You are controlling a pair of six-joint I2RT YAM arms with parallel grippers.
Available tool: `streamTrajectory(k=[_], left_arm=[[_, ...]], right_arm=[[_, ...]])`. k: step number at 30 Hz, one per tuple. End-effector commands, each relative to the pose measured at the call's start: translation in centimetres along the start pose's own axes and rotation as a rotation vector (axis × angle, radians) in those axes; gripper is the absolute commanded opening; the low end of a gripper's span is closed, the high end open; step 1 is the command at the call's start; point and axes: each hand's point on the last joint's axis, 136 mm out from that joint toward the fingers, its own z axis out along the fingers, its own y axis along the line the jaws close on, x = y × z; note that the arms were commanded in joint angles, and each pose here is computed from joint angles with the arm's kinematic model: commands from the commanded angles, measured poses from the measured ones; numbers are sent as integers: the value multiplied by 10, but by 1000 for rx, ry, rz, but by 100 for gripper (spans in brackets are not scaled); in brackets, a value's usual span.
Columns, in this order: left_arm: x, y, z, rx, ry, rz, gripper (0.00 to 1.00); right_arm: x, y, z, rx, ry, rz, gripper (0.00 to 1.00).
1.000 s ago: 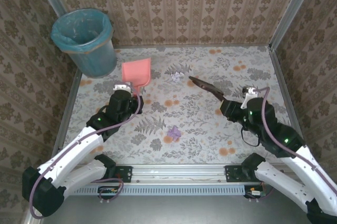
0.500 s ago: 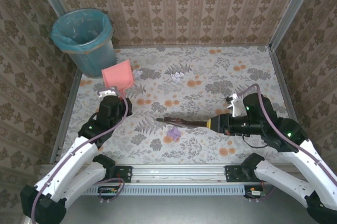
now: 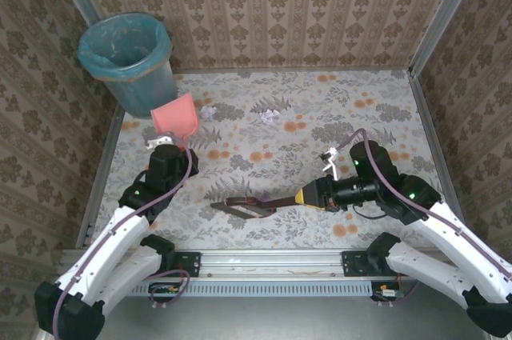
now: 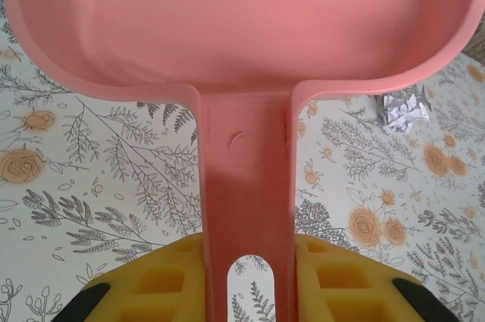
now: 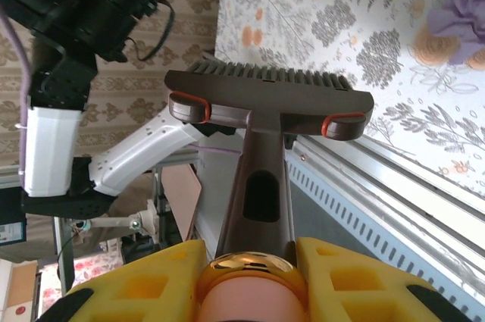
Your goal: Sweep away the paper scraps from the table
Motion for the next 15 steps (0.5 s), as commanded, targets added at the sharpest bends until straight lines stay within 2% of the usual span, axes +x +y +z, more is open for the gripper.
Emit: streamTrajectory(k=[1,7,13,15], left_arm=[[3,-2,4,19,12,-21,0],[1,3,5,17,16,-48,0],[1,2,5,27,21,-59,0],[2,2,5,30,23,-62,0]], right_arm=[[0,2,3,-6,11,-26,0],[-15,-37,11,175,-43,9,0],[-34,-65,21,252,-124,71,0],[-44,-72,17,281,-184,87,0]])
